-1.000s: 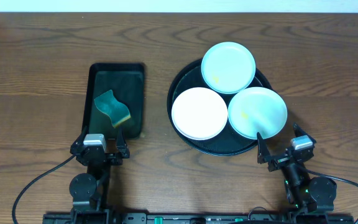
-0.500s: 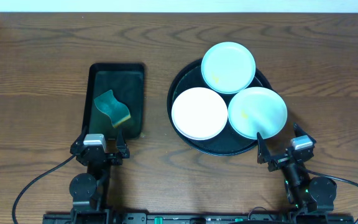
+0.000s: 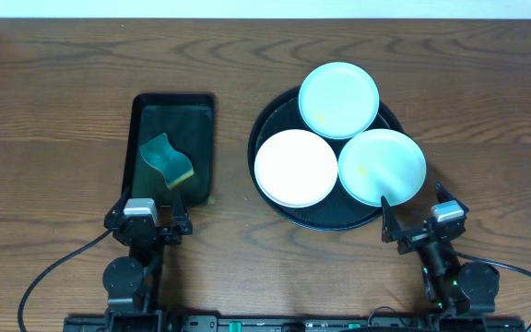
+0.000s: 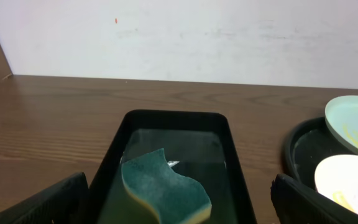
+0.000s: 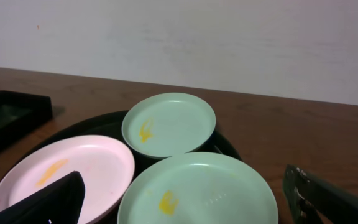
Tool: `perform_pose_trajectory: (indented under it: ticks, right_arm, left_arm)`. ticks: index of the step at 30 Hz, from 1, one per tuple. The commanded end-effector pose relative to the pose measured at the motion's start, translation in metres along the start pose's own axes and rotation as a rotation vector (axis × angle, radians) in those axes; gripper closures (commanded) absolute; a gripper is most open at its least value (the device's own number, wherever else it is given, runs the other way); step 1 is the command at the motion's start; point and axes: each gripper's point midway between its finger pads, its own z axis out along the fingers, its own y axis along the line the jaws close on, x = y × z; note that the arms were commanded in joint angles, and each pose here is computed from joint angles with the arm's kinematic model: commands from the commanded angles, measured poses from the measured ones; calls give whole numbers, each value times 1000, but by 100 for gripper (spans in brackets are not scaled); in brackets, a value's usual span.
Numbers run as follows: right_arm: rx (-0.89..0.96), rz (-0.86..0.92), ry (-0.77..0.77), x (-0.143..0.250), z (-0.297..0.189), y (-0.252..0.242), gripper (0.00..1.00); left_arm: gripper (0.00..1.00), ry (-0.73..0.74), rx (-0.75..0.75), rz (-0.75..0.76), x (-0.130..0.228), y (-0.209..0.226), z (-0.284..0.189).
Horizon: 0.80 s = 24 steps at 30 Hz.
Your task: Clean dirty plates on tray and stack at the side
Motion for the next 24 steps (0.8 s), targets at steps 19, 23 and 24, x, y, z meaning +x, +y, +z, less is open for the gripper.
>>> perform_pose_trajectory:
  ticks: [19, 23, 24]
  right_arm:
    - [-5, -7, 6, 2, 0, 2, 1]
    - [-5, -7, 6, 2, 0, 2, 1]
    - [-5, -7, 6, 2, 0, 2, 1]
  left_arm:
    - [6, 48, 170, -147, 10, -30, -2]
    - [6, 142, 495, -460, 6, -84, -22]
    - [6, 144, 516, -502, 2, -87, -23]
